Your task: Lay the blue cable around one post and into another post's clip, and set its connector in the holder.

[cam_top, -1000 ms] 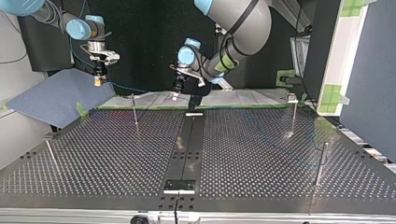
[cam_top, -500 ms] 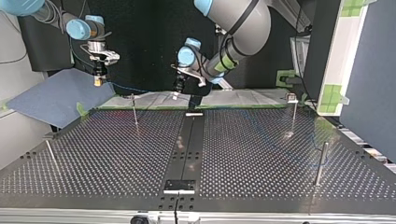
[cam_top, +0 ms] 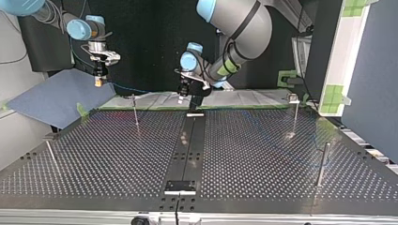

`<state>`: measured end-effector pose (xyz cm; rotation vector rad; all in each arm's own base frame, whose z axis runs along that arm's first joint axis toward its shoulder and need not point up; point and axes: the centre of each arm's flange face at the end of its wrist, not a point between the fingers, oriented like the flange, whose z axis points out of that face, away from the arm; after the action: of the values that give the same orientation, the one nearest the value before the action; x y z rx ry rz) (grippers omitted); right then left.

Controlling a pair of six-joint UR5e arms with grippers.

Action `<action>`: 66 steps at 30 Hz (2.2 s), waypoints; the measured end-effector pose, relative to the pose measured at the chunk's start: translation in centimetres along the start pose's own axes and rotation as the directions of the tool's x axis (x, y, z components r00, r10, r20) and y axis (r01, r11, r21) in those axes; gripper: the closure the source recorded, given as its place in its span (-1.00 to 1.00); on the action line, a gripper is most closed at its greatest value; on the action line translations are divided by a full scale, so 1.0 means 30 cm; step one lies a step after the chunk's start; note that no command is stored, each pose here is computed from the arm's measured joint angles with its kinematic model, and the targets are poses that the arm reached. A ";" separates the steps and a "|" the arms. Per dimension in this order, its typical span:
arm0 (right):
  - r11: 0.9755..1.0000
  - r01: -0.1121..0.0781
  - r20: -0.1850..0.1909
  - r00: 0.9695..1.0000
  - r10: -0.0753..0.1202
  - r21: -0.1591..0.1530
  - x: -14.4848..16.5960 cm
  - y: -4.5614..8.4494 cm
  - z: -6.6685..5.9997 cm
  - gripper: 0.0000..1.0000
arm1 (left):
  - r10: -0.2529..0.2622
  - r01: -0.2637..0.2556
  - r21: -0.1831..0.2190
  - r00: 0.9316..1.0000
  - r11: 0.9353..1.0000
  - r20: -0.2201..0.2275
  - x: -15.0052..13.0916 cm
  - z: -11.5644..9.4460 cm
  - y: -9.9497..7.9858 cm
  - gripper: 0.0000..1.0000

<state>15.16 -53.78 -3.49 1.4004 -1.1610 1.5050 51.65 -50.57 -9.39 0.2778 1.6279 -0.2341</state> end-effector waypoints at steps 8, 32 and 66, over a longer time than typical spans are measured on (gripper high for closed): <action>1.000 0.000 0.001 1.000 0.000 -0.003 0.000 0.005 0.000 1.00 | -0.026 0.025 -0.016 0.999 1.000 -0.030 0.018 0.055 0.015 -1.00; 1.000 -0.015 -0.008 1.000 0.015 -0.019 0.005 0.016 0.005 1.00 | -0.011 0.011 -0.011 0.999 1.000 -0.046 -0.082 0.046 0.043 -1.00; 0.999 -0.034 -0.022 0.999 0.033 -0.016 0.011 0.019 0.013 1.00 | -0.017 0.020 0.091 0.999 0.996 -0.027 -0.148 0.061 0.016 -1.00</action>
<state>14.69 -54.36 -3.23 1.3569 -1.1860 1.5272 53.81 -50.88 -5.11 0.3365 1.6490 -0.3204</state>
